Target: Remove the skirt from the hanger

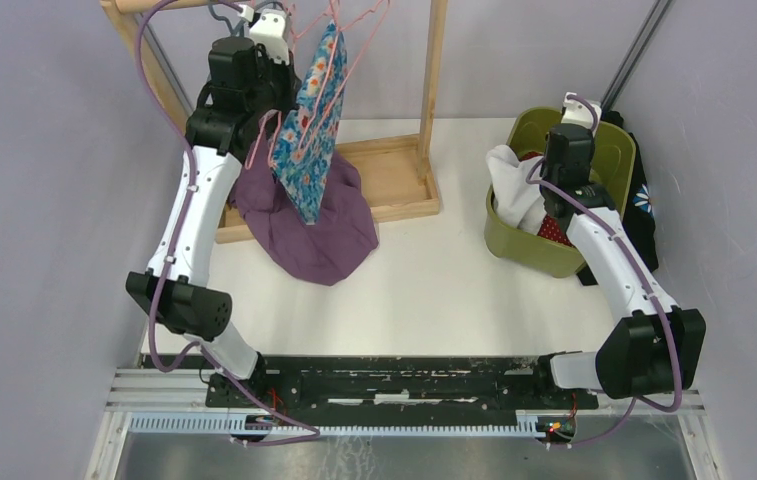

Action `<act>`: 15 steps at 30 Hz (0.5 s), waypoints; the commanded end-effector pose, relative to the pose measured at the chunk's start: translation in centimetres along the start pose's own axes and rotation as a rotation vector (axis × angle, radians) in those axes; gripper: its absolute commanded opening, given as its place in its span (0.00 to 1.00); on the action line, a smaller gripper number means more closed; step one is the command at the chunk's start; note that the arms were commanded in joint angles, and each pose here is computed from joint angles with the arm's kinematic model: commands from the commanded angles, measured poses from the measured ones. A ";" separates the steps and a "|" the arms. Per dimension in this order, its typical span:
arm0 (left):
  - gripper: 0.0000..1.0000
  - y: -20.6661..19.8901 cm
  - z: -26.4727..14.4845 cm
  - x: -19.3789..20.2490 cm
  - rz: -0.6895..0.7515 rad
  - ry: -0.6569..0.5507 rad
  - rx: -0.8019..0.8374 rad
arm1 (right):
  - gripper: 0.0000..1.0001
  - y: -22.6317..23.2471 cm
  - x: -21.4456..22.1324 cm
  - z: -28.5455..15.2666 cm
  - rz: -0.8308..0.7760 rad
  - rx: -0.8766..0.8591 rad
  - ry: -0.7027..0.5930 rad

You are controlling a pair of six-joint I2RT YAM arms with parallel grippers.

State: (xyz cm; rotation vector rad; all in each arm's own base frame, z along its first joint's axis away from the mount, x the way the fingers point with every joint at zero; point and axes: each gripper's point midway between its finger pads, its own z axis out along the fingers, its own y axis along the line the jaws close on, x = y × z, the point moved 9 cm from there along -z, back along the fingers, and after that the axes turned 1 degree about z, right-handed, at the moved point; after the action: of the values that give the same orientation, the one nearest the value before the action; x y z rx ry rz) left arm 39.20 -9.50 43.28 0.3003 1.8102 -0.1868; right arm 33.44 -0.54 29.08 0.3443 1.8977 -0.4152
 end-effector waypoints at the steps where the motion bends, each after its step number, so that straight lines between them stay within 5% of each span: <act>1: 0.03 0.1 -2.4 1.1 0.035 0.016 -0.019 | 0.37 0.8 -1.2 -0.7 0.014 -0.086 -0.038; 15: 0.03 -0.7 -11.6 -4.8 0.012 -0.249 0.007 | 0.38 4.3 -0.4 -2.4 -0.051 -0.196 -0.022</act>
State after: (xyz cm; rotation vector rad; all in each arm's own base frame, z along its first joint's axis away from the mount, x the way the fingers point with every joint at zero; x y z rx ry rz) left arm 33.43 -7.91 45.71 0.2803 1.7605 -0.1745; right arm 33.16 3.53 28.60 0.1806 1.9504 -0.2879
